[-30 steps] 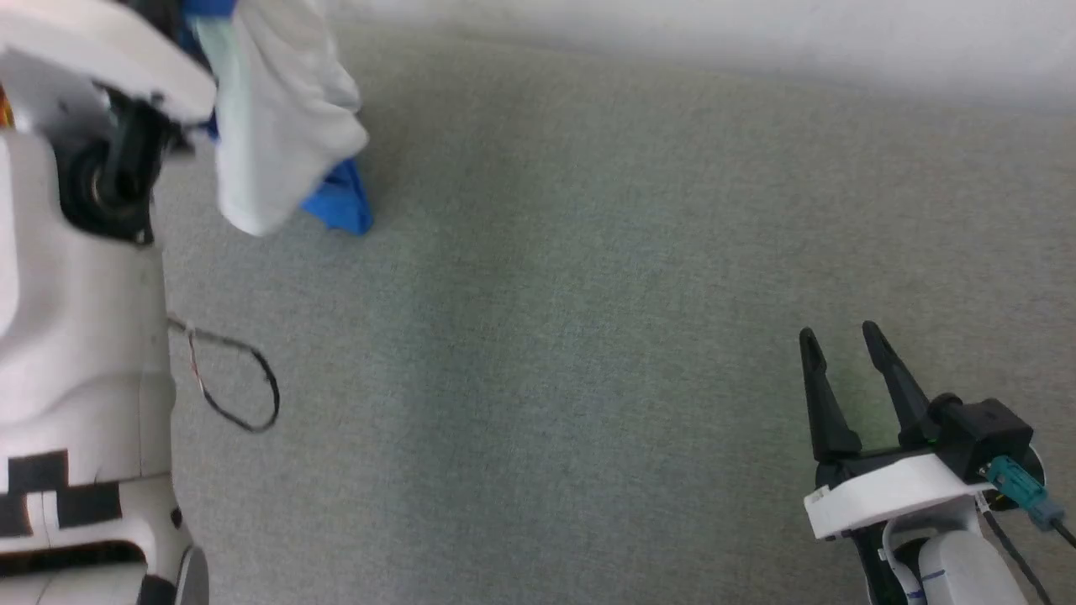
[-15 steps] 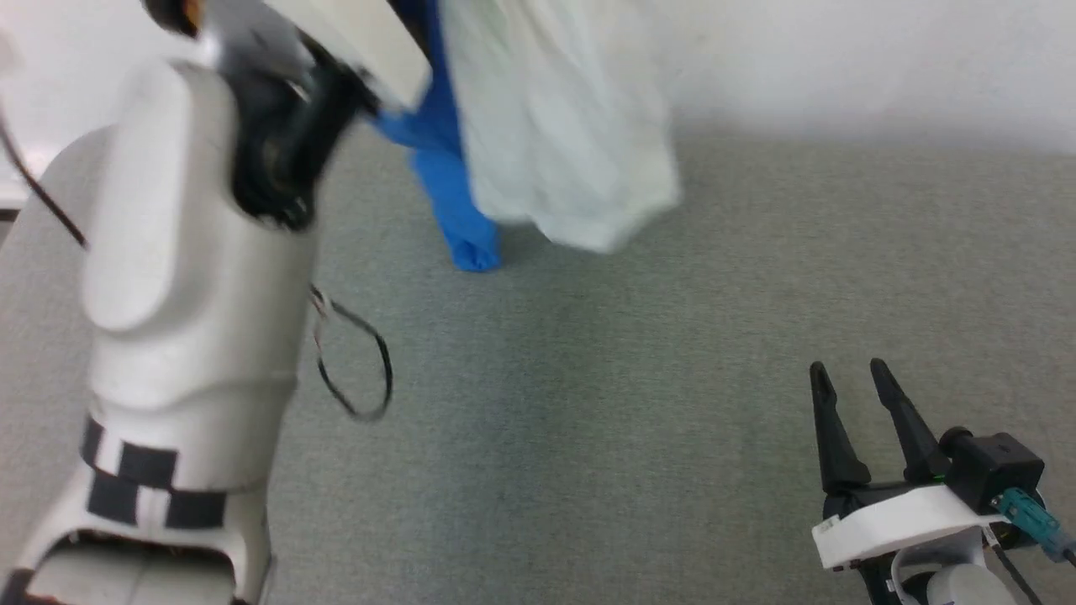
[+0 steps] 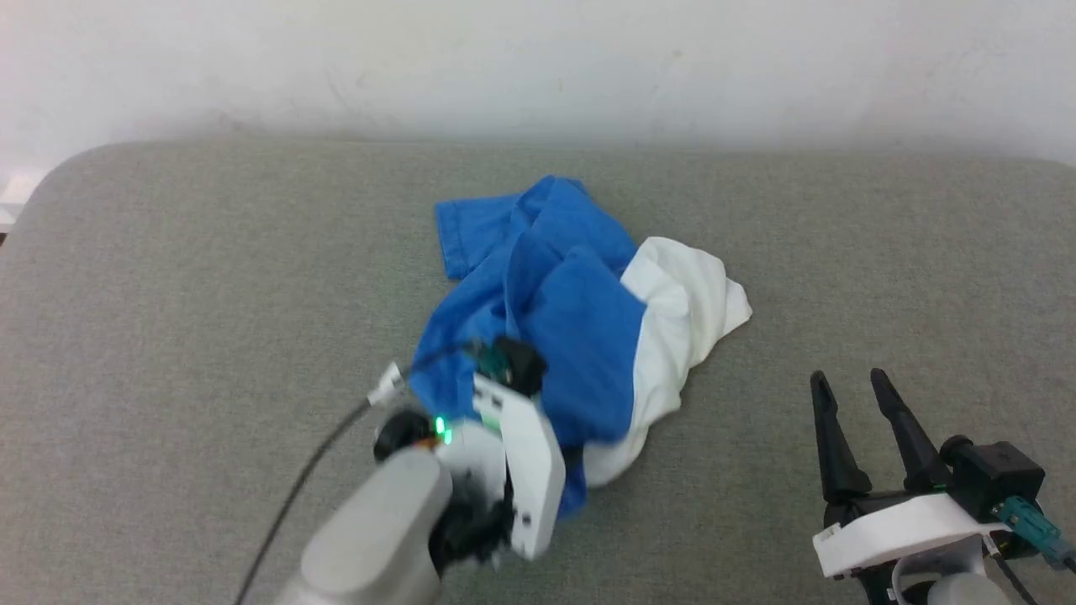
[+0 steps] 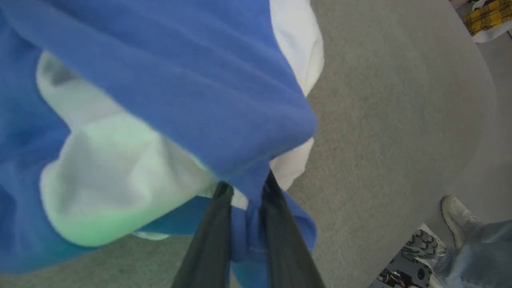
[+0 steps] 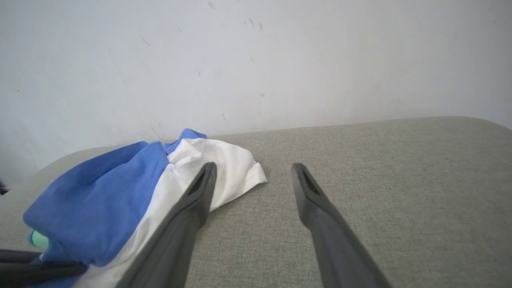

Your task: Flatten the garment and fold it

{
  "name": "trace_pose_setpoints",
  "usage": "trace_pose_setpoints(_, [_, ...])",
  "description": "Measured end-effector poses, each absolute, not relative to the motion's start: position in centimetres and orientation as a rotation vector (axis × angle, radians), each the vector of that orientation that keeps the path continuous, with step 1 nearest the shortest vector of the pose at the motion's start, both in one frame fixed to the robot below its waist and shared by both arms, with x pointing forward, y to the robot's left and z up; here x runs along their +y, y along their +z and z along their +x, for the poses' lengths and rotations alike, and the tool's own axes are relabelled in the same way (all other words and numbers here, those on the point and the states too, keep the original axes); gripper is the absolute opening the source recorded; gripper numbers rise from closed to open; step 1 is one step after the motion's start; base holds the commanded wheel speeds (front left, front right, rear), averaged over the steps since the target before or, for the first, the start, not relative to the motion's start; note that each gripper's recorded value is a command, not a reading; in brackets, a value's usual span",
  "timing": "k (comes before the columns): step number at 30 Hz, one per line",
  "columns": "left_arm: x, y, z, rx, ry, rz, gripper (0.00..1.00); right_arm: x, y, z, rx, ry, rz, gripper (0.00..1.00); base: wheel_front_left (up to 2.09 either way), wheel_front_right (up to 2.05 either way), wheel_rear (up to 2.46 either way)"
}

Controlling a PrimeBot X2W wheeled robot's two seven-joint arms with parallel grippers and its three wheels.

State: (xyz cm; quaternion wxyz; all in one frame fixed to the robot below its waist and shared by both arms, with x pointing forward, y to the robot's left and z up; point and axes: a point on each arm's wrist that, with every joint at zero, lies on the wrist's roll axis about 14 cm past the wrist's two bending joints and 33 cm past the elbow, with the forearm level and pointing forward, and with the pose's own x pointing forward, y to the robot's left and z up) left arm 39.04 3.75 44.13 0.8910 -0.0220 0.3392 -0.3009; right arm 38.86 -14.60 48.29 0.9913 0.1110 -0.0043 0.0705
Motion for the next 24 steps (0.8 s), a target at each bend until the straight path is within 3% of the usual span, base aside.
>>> trace_pose_setpoints(4, [3.9, 40.5, 35.3, 0.86, -0.622, -0.096, 0.0, -14.1, 48.5, 38.9, -0.013, 0.156, 0.229, 1.0, 0.0, 0.0, 0.0])
trace_pose_setpoints(5, [4.0, 40.6, 35.3, 0.858, -0.617, -0.113, 0.2, -14.0, 48.6, 38.9, -0.014, 0.159, 0.229, 1.0, 0.0, 0.0, 0.0])
trace_pose_setpoints(6, [4.1, 40.9, 35.4, 0.851, -0.61, -0.131, 1.0, -13.9, 48.6, 38.8, -0.015, 0.163, 0.23, 1.0, 0.0, 0.0, 0.0])
trace_pose_setpoints(10, [4.9, 43.6, 36.6, 0.763, -0.552, -0.275, 1.0, -13.5, 48.6, 38.3, -0.01, 0.173, 0.232, 1.0, 0.0, 0.0, 0.0])
trace_pose_setpoints(15, [7.4, 50.5, 39.1, 0.521, -0.474, -0.489, 1.0, -13.2, 49.0, 37.7, -0.019, 0.185, 0.233, 1.0, 0.0, 0.0, 0.0])
trace_pose_setpoints(24, [21.3, 58.1, 39.4, 0.028, -0.047, -0.471, 1.0, -13.0, 50.1, 36.5, -0.05, 0.197, 0.229, 1.0, 0.0, 0.0, 0.0])
